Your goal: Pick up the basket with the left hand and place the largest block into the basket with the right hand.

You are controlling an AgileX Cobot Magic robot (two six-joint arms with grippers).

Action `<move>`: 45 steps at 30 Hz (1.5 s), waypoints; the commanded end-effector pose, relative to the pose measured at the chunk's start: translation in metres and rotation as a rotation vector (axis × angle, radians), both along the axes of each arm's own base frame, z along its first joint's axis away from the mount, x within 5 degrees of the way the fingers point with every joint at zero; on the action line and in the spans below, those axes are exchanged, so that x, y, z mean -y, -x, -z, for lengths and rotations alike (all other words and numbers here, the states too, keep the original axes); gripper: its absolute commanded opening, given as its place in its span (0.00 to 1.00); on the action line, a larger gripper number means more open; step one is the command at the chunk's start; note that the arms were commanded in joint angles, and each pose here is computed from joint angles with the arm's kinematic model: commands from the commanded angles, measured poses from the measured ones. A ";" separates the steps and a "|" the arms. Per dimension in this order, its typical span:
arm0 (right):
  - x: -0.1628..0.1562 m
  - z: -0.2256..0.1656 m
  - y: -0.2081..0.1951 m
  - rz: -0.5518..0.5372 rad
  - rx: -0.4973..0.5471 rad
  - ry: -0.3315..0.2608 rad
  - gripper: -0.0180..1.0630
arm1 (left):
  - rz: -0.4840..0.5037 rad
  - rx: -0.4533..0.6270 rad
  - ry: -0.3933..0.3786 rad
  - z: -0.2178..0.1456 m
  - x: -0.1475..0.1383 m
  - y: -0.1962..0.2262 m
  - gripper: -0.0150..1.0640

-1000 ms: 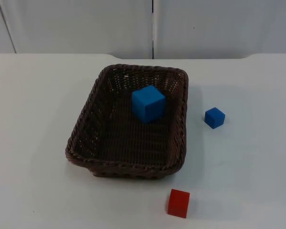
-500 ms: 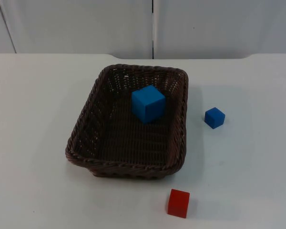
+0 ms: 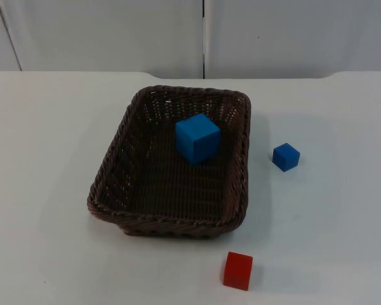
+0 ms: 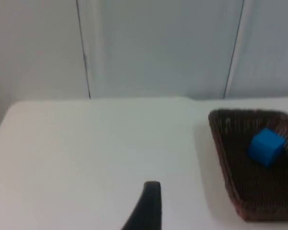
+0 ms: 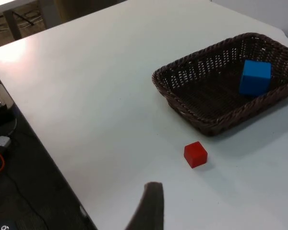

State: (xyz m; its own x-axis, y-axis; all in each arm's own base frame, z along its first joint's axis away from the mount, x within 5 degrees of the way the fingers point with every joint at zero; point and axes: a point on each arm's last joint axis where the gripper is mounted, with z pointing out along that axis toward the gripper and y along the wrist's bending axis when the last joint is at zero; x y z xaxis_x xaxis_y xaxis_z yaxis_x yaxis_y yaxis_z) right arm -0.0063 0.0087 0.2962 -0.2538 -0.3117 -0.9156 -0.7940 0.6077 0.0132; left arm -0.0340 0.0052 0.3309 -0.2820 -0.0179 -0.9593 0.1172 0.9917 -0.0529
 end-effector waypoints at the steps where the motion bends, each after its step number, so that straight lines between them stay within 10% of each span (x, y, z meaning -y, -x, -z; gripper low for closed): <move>1: 0.000 0.000 0.000 -0.001 0.023 -0.006 0.71 | -0.007 -0.071 -0.007 0.016 0.001 -0.009 0.76; 45: 0.000 -0.001 -0.001 -0.006 0.055 0.005 0.71 | 0.054 -0.201 -0.075 0.056 0.007 -0.029 0.76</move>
